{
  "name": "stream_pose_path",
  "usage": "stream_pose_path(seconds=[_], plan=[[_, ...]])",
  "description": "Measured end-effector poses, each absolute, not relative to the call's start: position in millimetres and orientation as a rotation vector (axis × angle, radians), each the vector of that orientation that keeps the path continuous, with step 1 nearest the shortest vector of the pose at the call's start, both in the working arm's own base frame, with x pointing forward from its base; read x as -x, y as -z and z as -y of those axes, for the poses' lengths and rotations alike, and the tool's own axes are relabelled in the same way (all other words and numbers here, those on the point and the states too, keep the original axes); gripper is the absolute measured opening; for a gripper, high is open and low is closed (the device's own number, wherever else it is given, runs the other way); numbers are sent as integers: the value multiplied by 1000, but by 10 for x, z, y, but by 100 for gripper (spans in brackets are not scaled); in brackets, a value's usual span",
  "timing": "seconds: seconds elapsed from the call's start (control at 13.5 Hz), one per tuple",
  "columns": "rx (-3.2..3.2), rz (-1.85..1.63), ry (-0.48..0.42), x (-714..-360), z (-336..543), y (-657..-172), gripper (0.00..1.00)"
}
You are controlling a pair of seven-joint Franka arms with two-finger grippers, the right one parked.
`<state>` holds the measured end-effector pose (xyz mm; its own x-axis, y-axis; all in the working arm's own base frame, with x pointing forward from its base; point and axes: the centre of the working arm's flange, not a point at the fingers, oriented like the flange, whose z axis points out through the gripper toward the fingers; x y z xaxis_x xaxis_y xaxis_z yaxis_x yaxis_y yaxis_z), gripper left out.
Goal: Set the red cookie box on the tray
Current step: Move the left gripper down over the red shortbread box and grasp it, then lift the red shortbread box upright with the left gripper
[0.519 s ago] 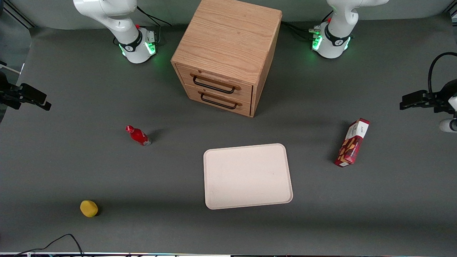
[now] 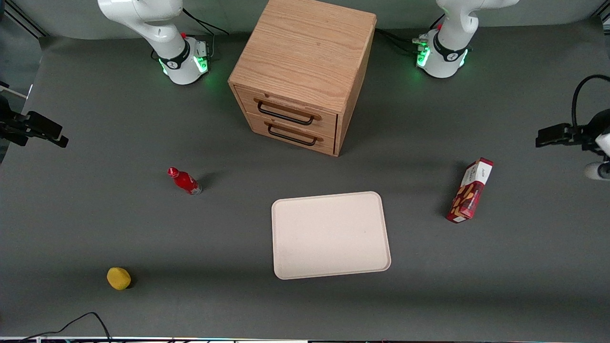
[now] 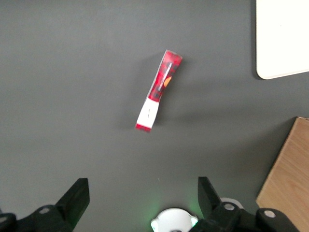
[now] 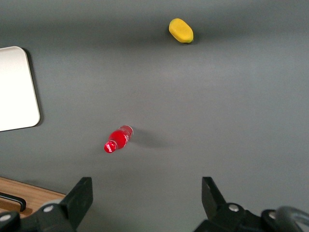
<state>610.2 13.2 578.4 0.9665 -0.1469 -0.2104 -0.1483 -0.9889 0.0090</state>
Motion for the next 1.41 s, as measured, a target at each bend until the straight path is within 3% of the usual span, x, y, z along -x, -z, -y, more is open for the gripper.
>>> stream_pose_path(seconds=[0.37, 0.59, 0.74, 0.81, 0.96, 1.19, 1.33, 1.41], plan=[[3107, -533, -283, -6343, -155, -4150, 100], [3119, -638, -197, -6049, -136, -3039, 100], [3111, -645, -135, -5882, -129, -2709, 100], [3108, -641, -96, -5789, -121, -2551, 93], [3110, -629, -68, -5629, -121, -2339, 68], [3125, -604, -48, -5623, -127, -2338, 36], [3138, -592, -58, -5705, -136, -2462, 19], [3148, -592, -93, -5779, -140, -2589, 16]])
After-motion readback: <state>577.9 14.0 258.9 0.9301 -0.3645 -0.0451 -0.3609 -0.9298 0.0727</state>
